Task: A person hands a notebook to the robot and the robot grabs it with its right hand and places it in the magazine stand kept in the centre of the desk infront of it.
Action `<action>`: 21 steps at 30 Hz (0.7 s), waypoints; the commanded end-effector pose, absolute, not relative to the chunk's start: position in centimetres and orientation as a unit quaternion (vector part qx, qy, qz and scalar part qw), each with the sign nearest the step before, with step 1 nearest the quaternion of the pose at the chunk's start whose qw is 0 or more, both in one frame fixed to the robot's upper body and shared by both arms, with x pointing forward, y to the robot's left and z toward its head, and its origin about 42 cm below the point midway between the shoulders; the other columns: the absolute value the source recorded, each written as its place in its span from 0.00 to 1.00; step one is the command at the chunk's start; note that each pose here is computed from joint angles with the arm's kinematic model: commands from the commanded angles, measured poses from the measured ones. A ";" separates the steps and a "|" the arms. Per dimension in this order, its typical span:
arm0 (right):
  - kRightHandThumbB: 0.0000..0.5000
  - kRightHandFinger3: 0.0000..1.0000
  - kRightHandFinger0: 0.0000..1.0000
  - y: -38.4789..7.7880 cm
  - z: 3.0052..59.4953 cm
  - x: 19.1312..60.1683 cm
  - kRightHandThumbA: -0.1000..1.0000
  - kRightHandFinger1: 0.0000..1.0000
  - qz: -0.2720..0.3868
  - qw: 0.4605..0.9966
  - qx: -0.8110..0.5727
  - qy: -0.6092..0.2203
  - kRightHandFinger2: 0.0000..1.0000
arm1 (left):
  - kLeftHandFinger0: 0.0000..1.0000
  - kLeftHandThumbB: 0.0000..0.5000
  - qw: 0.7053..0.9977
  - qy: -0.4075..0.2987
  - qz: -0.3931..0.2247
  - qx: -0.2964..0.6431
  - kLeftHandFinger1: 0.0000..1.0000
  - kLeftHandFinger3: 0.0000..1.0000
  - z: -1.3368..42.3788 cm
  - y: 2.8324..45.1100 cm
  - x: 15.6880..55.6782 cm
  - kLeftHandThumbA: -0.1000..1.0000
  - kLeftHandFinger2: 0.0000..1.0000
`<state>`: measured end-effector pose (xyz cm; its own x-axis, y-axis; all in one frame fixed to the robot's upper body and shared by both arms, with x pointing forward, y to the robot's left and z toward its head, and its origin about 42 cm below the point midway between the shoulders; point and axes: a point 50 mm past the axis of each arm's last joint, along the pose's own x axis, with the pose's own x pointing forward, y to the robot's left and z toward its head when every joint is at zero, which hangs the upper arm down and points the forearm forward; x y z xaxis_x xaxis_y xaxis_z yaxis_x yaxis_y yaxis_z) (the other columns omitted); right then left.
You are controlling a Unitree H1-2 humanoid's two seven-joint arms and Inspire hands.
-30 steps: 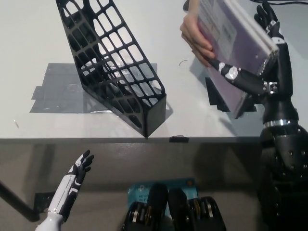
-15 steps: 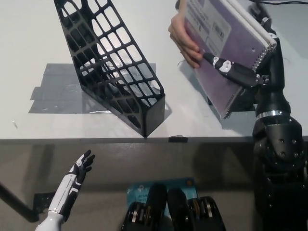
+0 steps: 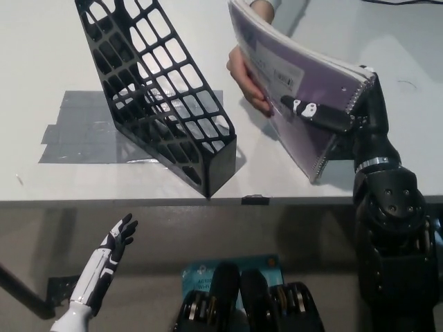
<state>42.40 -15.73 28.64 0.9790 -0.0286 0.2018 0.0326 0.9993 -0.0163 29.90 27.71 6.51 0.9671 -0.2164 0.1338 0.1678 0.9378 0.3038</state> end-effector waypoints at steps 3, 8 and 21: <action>0.00 0.08 0.00 -14.9 31.2 42.3 0.98 0.00 0.006 0.991 0.036 -0.128 0.00 | 1.00 1.00 0.976 -0.113 -0.104 0.155 1.00 1.00 7.7 28.4 30.5 1.00 1.00; 0.00 0.00 0.00 -15.2 32.0 41.7 0.93 0.00 0.029 0.985 0.096 -0.141 0.00 | 1.00 1.00 0.976 -0.113 -0.105 0.154 1.00 1.00 7.7 28.4 30.5 1.00 1.00; 0.00 0.00 0.00 -16.4 38.6 38.3 0.84 0.00 0.074 0.937 0.230 -0.253 0.00 | 1.00 1.00 0.976 -0.109 -0.105 0.155 1.00 1.00 7.5 28.5 30.3 1.00 1.00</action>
